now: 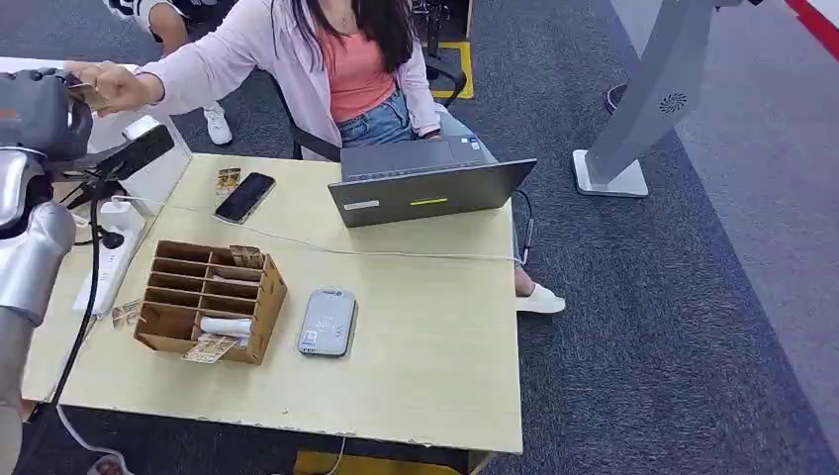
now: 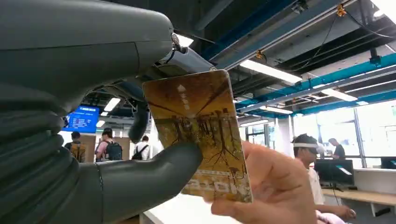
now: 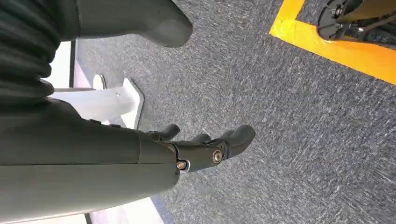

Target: Pass the card to the sensor for recognition and then transmit it.

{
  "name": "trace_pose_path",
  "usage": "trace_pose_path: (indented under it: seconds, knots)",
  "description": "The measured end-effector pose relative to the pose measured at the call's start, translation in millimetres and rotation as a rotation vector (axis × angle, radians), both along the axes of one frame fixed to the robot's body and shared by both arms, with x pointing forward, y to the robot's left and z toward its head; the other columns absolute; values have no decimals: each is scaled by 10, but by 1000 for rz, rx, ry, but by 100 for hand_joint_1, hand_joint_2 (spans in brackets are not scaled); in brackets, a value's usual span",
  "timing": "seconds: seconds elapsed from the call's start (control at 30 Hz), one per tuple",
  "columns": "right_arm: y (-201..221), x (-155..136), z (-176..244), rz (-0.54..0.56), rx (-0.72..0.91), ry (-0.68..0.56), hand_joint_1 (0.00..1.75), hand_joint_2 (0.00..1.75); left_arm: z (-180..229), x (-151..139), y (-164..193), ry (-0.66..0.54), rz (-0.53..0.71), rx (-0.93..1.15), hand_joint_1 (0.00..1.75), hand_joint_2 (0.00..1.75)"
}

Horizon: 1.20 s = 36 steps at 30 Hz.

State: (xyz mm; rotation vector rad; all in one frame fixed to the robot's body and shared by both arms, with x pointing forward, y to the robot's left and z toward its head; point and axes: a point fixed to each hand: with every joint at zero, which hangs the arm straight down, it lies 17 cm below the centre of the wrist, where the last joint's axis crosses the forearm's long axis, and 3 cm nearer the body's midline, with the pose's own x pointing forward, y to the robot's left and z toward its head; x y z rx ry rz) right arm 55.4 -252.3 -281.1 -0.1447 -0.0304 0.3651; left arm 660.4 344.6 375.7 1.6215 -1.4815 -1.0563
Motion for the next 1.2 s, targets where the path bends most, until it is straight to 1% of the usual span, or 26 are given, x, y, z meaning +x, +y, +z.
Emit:
trace_pose_path:
  seconds: [0.23,0.3,0.4,0.47,0.53,0.63,0.73,0.8,1.0,1.2]
  knots:
    - [-3,5,0,6,-2,-2,0,175,-32,3,12,7,1,-8,175,175]
    - [-5,5,0,9,-3,-3,0,175,-43,1,-1,8,-9,-14,175,175]
    - [-8,12,0,15,-4,-7,0,175,-128,-20,-115,4,-50,-32,175,175]
    - [-11,17,0,17,-6,-9,0,175,-294,-56,-272,10,-88,-41,175,175]
    - [-14,24,0,16,-6,-13,0,175,-493,-121,-527,17,-132,-54,175,175]
    - [-20,43,1,15,-9,-22,0,175,-868,-299,-1059,47,-219,-62,175,175]
    - [-24,43,0,5,-9,-23,0,175,-1109,-480,-1494,66,-285,-69,175,175]
    - [-24,34,-1,3,-9,-22,0,175,-1167,-554,-1638,68,-306,-81,175,175]
    - [-28,27,-2,-3,-9,-21,0,175,-1150,-655,-1861,58,-350,-91,175,175]
    - [-35,27,-2,-6,-11,-21,0,175,-1425,-891,-2271,112,-417,-97,175,175]
